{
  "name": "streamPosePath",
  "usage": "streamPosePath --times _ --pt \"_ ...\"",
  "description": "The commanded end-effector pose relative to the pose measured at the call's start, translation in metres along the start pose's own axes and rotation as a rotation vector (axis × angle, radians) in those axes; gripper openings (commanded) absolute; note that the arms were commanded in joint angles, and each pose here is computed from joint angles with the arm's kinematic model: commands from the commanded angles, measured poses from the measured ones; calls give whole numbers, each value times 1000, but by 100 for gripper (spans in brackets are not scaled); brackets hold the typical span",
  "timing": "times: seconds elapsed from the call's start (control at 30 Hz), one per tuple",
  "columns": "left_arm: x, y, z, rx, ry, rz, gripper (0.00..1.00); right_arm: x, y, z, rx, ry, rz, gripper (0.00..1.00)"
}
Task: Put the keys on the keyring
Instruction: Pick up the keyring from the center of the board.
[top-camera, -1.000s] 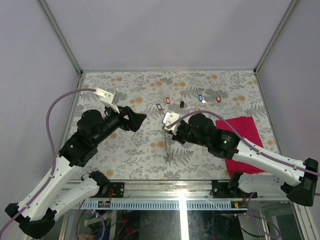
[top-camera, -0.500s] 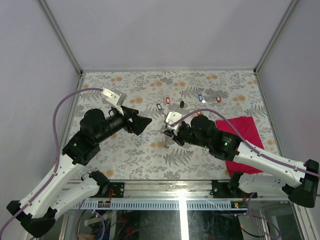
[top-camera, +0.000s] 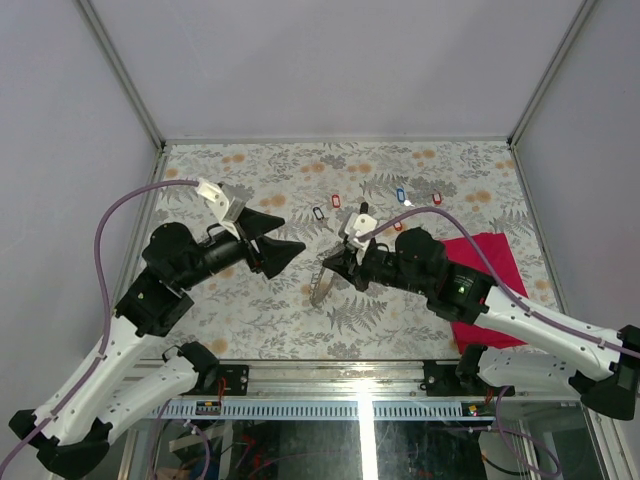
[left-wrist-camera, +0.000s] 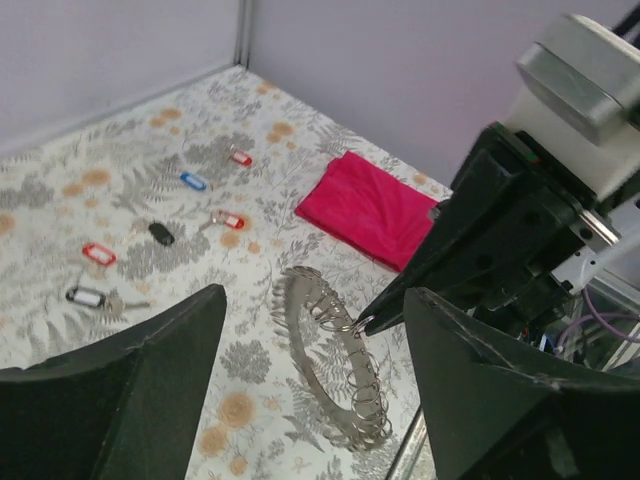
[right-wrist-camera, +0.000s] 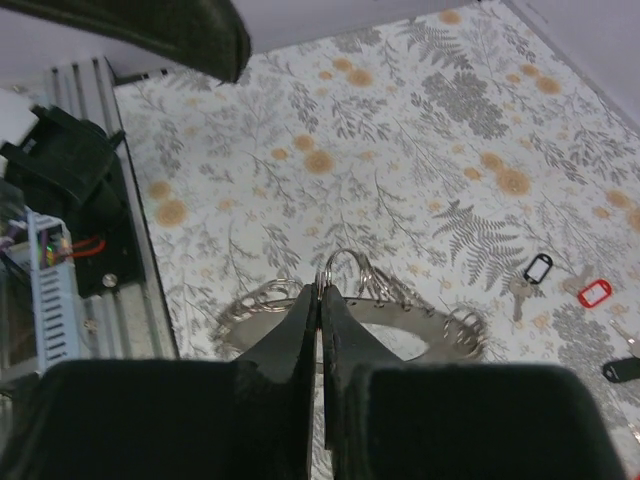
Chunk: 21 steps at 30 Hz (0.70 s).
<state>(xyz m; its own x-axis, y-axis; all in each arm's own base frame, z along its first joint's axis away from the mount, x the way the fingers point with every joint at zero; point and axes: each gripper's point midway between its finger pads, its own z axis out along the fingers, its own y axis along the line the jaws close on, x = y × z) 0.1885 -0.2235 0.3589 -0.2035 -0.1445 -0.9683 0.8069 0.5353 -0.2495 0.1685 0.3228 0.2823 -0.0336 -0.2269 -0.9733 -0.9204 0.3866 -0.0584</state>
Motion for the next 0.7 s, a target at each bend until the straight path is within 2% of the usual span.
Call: streamPosePath --times 0.0,0.07,0.37,0.67 --pt "-44 -37 -11 173 -130 121 69 -87 6 -21 -60 -281 75 0" --pt "-47 -46 -14 214 -142 132 64 -97 9 -26 -101 -326 91 0" --pt "-56 -79 -28 382 -151 153 49 -133 23 -50 -193 -482 73 0" --pt "-53 -94 -35 476 -128 152 28 -140 10 -50 -122 -485 165 0"
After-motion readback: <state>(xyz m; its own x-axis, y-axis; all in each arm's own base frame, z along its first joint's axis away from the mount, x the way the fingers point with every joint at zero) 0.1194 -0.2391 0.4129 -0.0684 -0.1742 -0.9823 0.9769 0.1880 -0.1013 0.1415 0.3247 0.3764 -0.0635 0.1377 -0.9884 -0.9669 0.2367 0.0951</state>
